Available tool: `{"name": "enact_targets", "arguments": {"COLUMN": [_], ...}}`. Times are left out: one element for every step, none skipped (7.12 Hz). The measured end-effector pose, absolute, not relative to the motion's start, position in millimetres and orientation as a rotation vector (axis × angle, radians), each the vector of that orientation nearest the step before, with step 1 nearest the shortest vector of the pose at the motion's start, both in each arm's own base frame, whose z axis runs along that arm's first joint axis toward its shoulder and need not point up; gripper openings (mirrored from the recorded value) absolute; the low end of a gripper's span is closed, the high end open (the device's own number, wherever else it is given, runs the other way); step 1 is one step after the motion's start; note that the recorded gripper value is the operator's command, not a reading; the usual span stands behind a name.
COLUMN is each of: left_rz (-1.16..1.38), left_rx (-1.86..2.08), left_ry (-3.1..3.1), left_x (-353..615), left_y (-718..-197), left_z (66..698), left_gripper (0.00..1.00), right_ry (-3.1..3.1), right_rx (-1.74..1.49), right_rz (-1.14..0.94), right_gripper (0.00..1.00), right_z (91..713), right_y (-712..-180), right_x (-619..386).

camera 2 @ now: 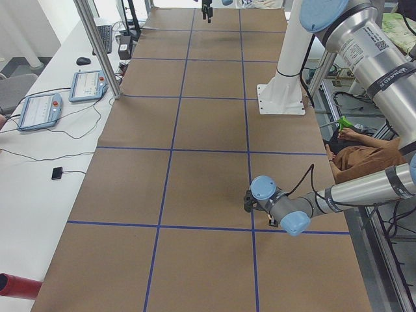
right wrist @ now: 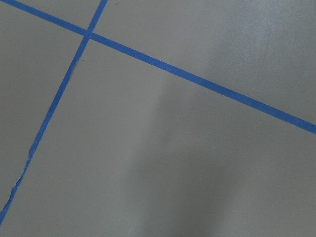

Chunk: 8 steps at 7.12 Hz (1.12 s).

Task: Place and press bell with both arms

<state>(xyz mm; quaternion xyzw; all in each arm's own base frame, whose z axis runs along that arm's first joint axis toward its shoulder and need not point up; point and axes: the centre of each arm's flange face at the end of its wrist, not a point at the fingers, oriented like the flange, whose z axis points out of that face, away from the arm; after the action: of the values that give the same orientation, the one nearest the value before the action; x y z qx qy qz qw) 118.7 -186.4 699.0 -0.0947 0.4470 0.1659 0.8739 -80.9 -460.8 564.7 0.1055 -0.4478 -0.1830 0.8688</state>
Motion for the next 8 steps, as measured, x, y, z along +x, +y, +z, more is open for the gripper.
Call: {"name": "enact_targets", "arguments": {"left_rz": [0.343, 0.335, 0.333, 0.334, 0.330, 0.317, 0.305, 0.292], "left_rx": [-0.126, -0.055, 0.012, 0.065, 0.104, 0.126, 0.136, 0.141], "left_ry": [0.941, 0.958, 0.980, 1.000, 1.015, 1.020, 1.020, 1.019], "left_x": [125, 132, 142, 155, 171, 186, 198, 210], "left_y": [-201, -220, -242, -265, -292, -320, -343, -367], "left_z": [684, 668, 653, 639, 620, 601, 583, 556], "left_gripper": [0.10, 0.10, 0.10, 0.10, 0.10, 0.10, 0.10, 0.11], "right_ry": [-0.937, -0.937, -0.936, -0.936, -0.935, -0.933, -0.931, -0.930], "right_rx": [0.216, 0.213, 0.212, 0.213, 0.215, 0.214, 0.209, 0.200], "right_rz": [-0.381, -0.380, -0.380, -0.382, -0.385, -0.388, -0.389, -0.388], "right_gripper": [1.00, 1.00, 1.00, 1.00, 1.00, 1.00, 1.00, 1.00], "right_z": [567, 569, 569, 569, 568, 569, 571, 576], "right_y": [-461, -461, -461, -462, -462, -463, -464, -469], "right_x": [-81, -81, -82, -82, -83, -85, -87, -89]}}
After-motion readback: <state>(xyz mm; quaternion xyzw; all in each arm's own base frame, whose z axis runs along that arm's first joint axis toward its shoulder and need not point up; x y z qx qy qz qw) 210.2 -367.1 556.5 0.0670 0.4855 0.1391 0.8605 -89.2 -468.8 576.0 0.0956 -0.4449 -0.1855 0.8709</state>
